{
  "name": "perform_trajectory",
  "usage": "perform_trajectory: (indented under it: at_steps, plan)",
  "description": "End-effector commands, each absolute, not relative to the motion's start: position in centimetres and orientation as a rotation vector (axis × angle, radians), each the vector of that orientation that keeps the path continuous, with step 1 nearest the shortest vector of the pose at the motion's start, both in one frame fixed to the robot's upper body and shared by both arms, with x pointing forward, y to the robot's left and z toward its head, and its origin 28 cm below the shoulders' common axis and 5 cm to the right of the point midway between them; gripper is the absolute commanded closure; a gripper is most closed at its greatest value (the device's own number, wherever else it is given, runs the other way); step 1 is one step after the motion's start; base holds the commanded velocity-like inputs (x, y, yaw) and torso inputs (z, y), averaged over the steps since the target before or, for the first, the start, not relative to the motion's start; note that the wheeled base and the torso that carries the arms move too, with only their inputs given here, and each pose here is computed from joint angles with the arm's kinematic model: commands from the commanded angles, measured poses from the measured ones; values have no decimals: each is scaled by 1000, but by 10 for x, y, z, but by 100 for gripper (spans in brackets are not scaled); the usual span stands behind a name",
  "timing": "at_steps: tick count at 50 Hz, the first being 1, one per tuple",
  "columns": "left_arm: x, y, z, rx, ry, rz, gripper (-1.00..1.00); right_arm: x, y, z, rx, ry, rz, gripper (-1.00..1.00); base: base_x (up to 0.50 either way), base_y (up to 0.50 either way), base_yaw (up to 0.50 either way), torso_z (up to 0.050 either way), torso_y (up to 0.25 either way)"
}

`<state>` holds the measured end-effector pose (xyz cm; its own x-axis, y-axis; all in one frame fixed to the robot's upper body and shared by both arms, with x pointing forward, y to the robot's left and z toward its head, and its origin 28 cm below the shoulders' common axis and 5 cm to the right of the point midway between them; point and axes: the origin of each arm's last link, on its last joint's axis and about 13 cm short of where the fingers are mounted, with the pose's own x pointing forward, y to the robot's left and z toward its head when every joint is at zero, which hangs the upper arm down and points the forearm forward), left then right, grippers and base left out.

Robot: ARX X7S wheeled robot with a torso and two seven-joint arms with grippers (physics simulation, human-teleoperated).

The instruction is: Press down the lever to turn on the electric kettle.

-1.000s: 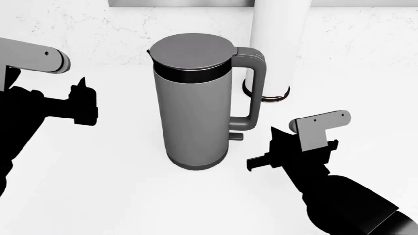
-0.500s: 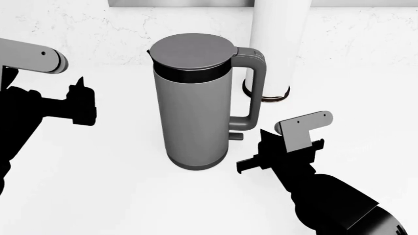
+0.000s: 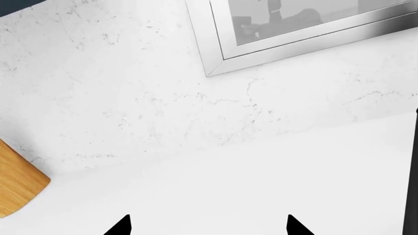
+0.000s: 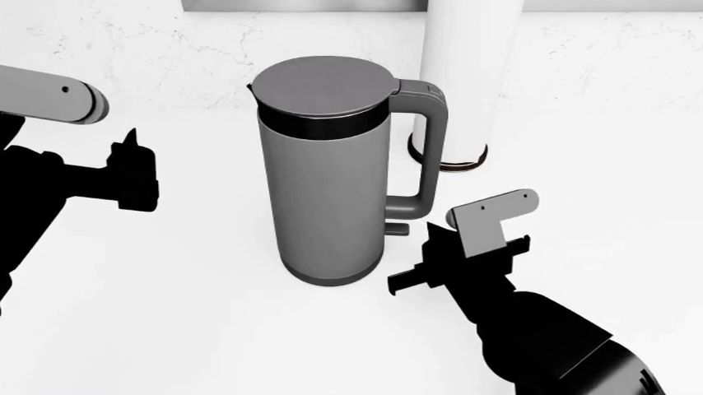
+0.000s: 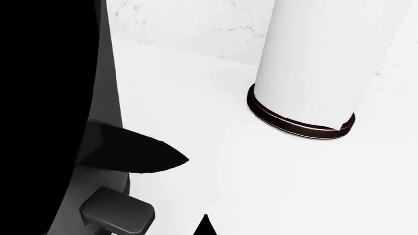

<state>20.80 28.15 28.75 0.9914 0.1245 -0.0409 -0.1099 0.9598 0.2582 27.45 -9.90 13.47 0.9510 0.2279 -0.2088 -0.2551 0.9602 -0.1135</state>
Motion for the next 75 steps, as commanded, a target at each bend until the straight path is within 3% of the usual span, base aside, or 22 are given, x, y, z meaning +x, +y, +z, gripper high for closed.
perform_trajectory:
  at_steps: [1,53,75]
  plan:
    - [207,282,288,256,52,120,-100,279,-97,136,-144,198,240,100,0,0,0,0,0]
    - [203,284,288,247,38,126,-100,280,-75,147,-180,165,342,100,0,0,0,0,0]
    - [202,284,289,245,36,129,-100,272,-62,126,-257,281,486,100,0,0,0,0,0]
